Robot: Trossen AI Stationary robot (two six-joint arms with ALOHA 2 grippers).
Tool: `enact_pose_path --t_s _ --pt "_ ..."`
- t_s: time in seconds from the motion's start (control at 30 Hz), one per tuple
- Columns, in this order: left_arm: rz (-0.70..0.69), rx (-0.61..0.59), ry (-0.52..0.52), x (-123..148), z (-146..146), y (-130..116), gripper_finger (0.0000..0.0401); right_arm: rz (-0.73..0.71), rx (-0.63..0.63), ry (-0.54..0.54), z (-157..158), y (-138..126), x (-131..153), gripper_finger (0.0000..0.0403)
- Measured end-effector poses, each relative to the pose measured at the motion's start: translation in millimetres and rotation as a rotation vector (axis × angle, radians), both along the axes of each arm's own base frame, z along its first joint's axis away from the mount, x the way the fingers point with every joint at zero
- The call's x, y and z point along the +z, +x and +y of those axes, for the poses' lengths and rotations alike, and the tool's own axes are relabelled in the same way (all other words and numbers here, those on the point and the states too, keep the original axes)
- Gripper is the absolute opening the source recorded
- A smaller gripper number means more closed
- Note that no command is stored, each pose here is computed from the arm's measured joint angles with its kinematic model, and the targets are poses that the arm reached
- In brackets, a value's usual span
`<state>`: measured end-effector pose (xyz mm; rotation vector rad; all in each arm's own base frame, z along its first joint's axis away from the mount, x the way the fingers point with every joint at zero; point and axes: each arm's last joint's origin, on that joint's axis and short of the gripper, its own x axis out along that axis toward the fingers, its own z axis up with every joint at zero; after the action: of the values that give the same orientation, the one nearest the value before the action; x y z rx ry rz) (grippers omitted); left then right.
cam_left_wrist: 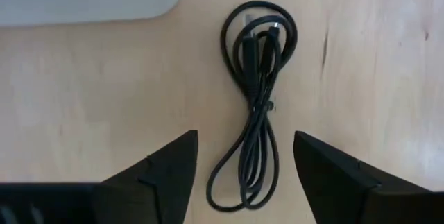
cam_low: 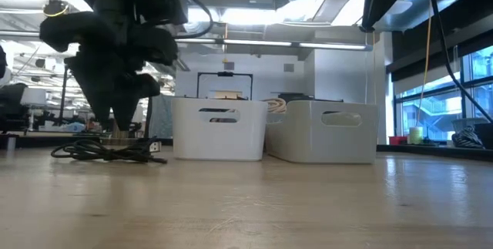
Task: Pick & Place USB Port
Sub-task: Put the black charger cable into the gray bin
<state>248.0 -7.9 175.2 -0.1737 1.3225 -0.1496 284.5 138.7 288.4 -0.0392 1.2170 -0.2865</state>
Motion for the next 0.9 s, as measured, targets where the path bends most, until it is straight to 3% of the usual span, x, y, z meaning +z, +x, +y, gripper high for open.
enact_pose_path --t_s 0.33,0.77,0.9 --pt "-0.110 -0.028 -0.003 -10.1 -11.3 3.7 0.0224 -0.003 0.000 0.002 0.2 0.3 0.1 0.0151" --pt "-0.058 -0.001 0.037 -47.2 -19.0 -6.5 0.0223 -0.003 0.002 0.001 0.2 0.3 0.1 0.0151" --pt "-0.053 0.007 0.058 -48.8 -19.7 -6.4 0.0183 -0.003 0.003 0.001 0.2 0.3 0.1 0.0151"
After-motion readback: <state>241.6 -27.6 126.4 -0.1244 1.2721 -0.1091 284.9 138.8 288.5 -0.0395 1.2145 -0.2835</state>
